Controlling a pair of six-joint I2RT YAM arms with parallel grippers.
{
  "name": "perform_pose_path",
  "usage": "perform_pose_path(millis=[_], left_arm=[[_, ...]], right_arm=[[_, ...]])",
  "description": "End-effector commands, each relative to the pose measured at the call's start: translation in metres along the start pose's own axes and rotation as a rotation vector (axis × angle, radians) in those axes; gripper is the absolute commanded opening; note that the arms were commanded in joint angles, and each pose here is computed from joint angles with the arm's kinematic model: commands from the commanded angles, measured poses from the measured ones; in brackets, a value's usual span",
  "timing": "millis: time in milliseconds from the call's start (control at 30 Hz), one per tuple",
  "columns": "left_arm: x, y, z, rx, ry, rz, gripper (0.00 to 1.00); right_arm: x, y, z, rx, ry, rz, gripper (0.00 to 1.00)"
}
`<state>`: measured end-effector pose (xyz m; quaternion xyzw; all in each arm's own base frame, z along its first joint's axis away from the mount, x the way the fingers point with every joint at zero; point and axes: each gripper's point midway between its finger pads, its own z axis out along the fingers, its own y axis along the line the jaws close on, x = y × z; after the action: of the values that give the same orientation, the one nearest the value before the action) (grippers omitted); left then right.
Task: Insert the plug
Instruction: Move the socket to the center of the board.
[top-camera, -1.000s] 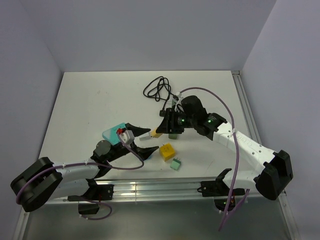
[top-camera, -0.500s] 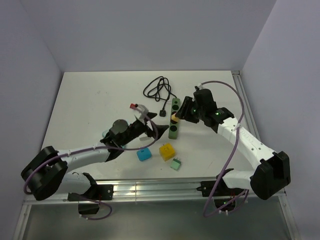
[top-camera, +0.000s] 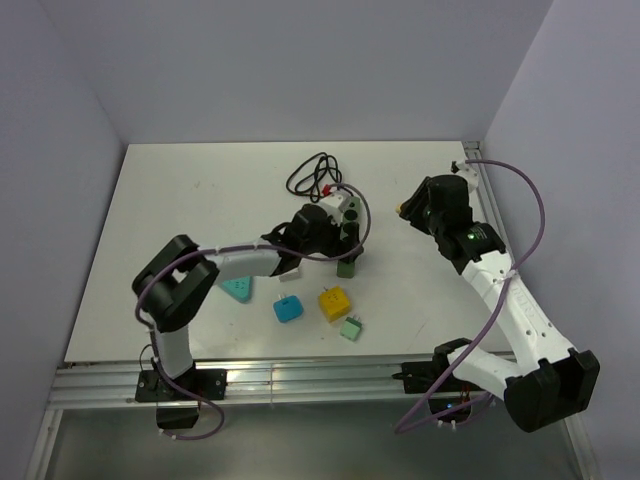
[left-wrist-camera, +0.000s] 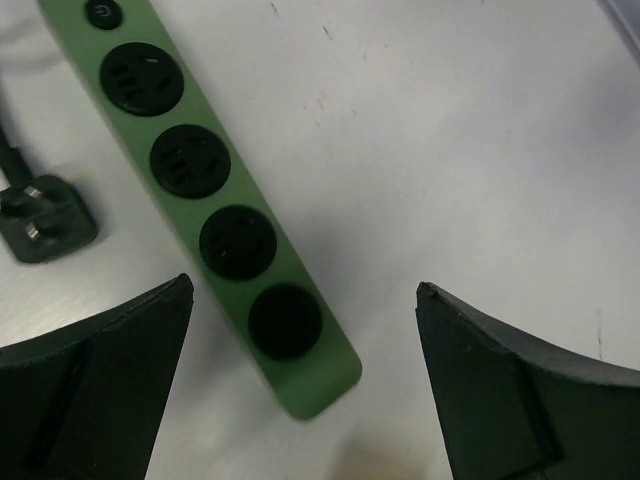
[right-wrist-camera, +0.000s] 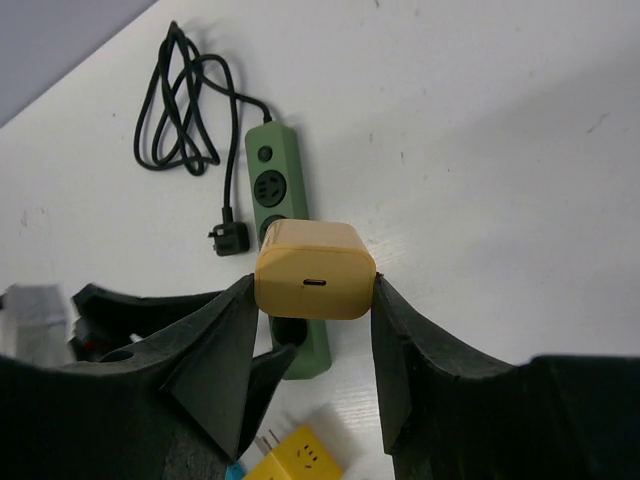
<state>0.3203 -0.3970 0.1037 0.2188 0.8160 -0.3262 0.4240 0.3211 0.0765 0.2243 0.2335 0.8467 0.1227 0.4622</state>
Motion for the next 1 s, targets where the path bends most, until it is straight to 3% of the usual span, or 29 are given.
perform_pose_path(millis=[0, 200, 433, 767, 967], left_arm=[[0.01, -0.005, 0.024, 0.0, 0.12, -0.027, 0.99], [0.023, 0.01, 0.047, -0.091, 0.198, -0.055, 0.99], [0.036, 0.024, 0.044, -0.162, 0.227, -0.077, 0.98], [0.05, 0.035, 0.039, -0.245, 0.276, -0.06, 0.9], [0.067, 0.02, 0.034, -0.149, 0.31, -0.04, 0.75]], right_arm=[[-0.025, -0.006, -0.008, 0.017, -0.088, 0.024, 0.19], [-0.018, -0.016, -0.003, 0.007, -0.066, 0.025, 0.19], [-0.009, -0.02, 0.001, -0.01, -0.047, 0.027, 0.19], [-0.007, -0.02, 0.004, -0.017, -0.043, 0.031, 0.19], [-0.005, -0.017, 0.008, -0.036, -0.029, 0.019, 0.18]])
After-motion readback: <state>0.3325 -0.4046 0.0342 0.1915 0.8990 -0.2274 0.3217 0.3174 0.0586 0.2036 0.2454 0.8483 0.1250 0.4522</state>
